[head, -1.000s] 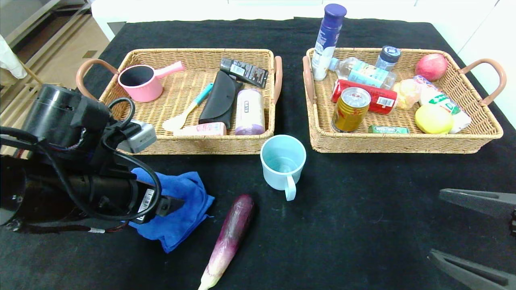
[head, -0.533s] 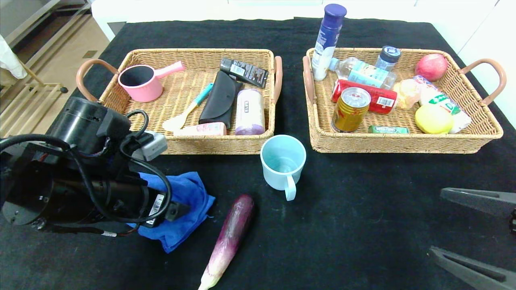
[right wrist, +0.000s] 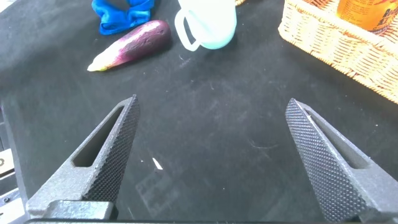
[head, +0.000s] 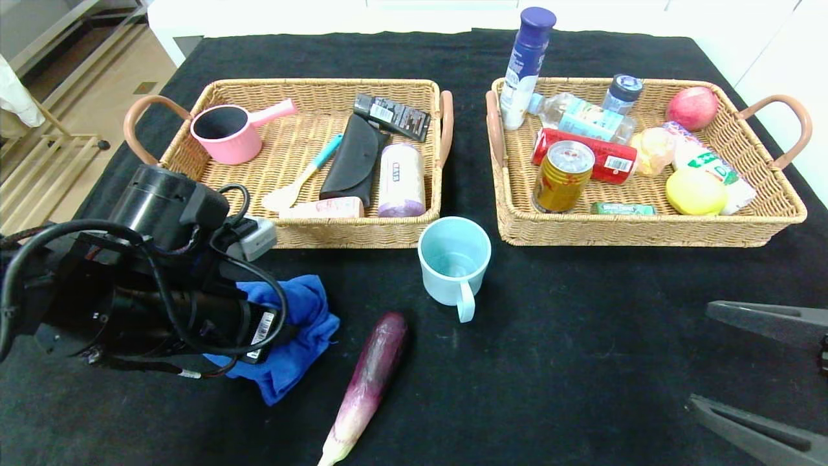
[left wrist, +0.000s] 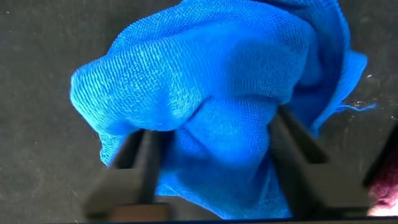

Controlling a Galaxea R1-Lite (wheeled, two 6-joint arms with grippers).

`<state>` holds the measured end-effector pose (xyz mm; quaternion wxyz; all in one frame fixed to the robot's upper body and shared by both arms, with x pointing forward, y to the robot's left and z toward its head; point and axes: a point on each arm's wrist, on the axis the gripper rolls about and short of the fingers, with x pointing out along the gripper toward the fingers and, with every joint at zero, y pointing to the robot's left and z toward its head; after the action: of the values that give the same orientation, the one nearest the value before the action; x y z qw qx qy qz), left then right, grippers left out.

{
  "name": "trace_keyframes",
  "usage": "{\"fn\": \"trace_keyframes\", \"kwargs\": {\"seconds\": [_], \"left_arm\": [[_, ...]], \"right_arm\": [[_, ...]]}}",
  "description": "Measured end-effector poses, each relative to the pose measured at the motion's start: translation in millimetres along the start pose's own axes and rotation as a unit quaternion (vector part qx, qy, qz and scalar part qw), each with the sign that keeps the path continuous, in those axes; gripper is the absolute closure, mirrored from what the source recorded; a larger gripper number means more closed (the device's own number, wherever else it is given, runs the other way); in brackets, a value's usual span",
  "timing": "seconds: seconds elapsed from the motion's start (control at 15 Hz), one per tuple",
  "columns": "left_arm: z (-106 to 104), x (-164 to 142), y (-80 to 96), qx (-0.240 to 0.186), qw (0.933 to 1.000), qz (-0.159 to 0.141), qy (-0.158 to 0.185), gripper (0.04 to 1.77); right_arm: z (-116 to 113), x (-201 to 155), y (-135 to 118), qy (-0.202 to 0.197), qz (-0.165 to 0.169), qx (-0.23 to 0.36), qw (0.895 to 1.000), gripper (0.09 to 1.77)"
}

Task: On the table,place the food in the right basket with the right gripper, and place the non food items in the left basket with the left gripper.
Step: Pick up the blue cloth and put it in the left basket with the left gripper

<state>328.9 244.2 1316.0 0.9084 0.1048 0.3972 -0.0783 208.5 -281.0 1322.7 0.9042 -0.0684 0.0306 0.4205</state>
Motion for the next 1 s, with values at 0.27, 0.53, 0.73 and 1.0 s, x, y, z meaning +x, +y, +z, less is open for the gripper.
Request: {"fn": "trace_keyframes", "kwargs": {"seconds": [0.27,0.53,0.73,1.0], "left_arm": [[0.2,1.5,-0.6,0.000,1.0000,-0.001,0.001,1.16],[0.2,2.5,-0.5,-0.002,1.0000,0.000,0.002,1.37],[0.1,2.6,-0.5,-0.003,1.0000,0.000,0.003,1.37],[0.1,1.4,-0.5,-0.008,1.0000,0.001,0.002,1.37]], "right_arm": [[0.3,-0.2,-0.4,-0.001,-0.001,0.000,1.000,0.15],[-0.1,-0.5,-1.0,0.000,-0.004,0.001,1.000,0.15],[-0.2,-0.4,-1.1,0.001,-0.004,0.001,1.000,0.15],[-0.6,-0.5,-1.1,0.001,-0.005,0.002,1.000,0.15]]}}
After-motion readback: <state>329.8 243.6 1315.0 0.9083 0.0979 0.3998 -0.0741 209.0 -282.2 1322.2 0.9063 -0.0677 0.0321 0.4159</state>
